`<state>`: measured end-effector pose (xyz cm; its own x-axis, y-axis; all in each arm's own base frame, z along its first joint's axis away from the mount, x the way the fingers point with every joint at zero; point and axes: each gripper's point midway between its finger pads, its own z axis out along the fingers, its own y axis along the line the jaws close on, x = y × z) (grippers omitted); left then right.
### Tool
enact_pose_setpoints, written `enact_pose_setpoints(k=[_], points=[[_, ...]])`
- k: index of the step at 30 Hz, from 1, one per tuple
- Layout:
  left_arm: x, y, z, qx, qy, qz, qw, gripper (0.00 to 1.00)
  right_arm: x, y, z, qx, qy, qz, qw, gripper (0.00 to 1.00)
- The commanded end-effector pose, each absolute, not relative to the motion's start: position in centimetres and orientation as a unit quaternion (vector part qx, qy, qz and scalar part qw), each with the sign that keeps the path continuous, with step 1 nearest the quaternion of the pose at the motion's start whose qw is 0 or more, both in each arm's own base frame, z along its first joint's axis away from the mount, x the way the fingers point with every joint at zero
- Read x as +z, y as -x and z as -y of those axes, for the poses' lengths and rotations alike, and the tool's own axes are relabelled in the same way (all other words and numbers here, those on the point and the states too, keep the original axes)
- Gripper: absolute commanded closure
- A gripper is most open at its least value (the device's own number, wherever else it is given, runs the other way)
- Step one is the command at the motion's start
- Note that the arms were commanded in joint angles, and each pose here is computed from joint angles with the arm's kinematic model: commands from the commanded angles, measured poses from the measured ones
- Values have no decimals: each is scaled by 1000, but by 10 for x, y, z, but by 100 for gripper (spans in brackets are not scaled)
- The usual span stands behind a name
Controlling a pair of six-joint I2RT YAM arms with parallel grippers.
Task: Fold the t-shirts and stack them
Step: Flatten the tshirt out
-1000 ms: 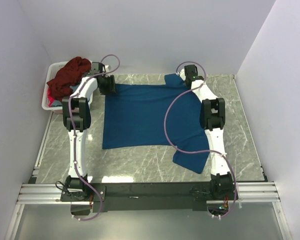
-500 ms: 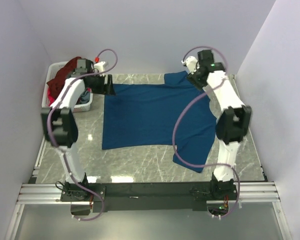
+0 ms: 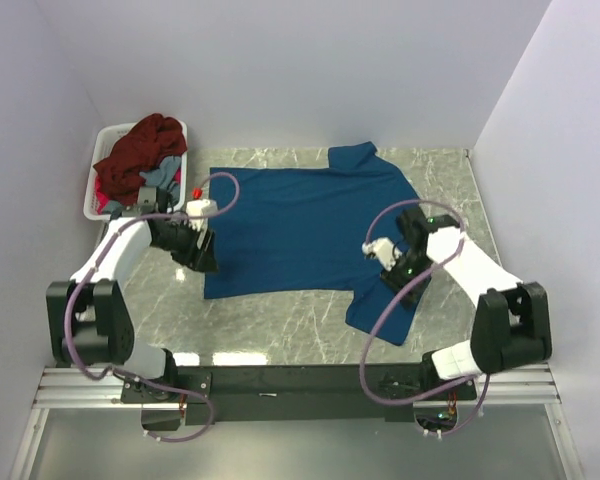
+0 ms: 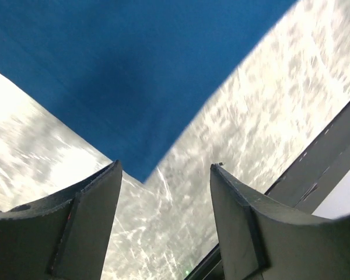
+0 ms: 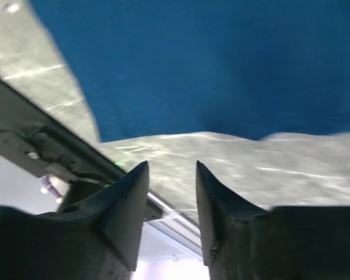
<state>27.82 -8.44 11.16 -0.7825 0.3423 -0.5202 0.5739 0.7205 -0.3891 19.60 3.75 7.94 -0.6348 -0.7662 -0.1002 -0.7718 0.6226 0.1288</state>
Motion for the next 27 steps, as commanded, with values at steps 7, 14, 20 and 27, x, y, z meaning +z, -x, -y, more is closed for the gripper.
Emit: enact_pose_setpoints(k=[7,14,20,27], points=[[108,-257,77,-235,-309,-887,248,34,54,-162,-63,54,455,-888,42,55],[101,-255,76,-230,-310,-890,242,30,37,-155,-59,17,463,-886,29,46],[97,-257,74,-217,-310,-893,243,28,24,-156,-59,-11,487,-873,30,36],[90,-261,72,-212,-309,-895,240,29,-1,-155,-53,-49,507,-861,11,40]])
